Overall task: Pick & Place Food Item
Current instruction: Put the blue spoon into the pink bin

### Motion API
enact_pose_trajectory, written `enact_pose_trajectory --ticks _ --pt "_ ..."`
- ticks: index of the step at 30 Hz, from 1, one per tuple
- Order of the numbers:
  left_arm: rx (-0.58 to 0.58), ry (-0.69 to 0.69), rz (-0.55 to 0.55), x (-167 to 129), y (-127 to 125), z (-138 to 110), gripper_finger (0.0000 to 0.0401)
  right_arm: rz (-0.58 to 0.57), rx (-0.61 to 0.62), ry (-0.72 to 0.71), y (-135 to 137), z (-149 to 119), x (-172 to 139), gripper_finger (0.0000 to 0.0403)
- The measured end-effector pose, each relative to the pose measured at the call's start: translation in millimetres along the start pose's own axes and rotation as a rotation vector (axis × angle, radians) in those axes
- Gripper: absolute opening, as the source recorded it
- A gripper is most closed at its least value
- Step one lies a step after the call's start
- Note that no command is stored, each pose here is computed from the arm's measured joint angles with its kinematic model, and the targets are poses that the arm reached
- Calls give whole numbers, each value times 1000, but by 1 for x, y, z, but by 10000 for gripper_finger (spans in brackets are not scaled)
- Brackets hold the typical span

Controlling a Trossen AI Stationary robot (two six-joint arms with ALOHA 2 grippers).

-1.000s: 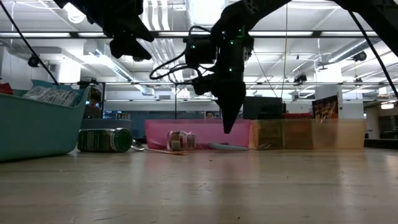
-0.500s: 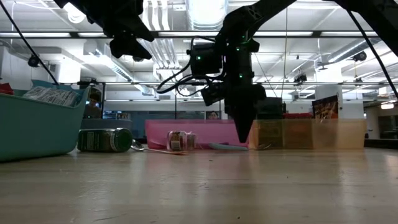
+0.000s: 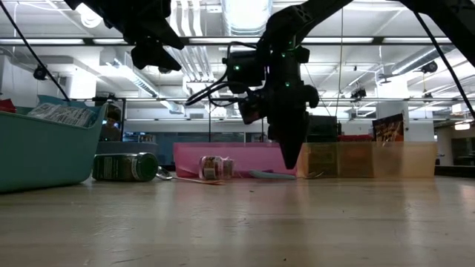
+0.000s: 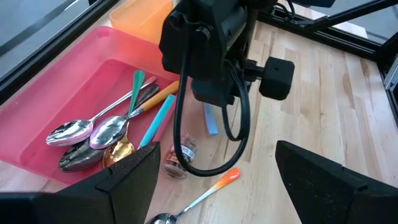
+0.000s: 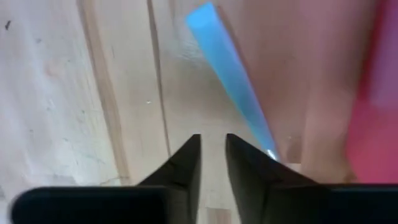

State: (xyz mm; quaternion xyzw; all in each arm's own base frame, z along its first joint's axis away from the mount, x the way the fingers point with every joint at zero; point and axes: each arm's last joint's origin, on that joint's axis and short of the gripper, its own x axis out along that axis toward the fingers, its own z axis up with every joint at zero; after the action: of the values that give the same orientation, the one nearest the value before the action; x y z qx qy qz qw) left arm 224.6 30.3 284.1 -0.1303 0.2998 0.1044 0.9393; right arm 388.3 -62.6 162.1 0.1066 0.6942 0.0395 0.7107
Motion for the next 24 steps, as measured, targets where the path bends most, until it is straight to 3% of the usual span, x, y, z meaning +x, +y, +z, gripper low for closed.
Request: enact_pose_trajectory --ticks 9,24 --pt "0 0 0 0 0 0 320 -7 -40 -61 2 6 2 182" --pt "0 2 1 0 0 0 320 -223 -248 -101 28 2 34 189"
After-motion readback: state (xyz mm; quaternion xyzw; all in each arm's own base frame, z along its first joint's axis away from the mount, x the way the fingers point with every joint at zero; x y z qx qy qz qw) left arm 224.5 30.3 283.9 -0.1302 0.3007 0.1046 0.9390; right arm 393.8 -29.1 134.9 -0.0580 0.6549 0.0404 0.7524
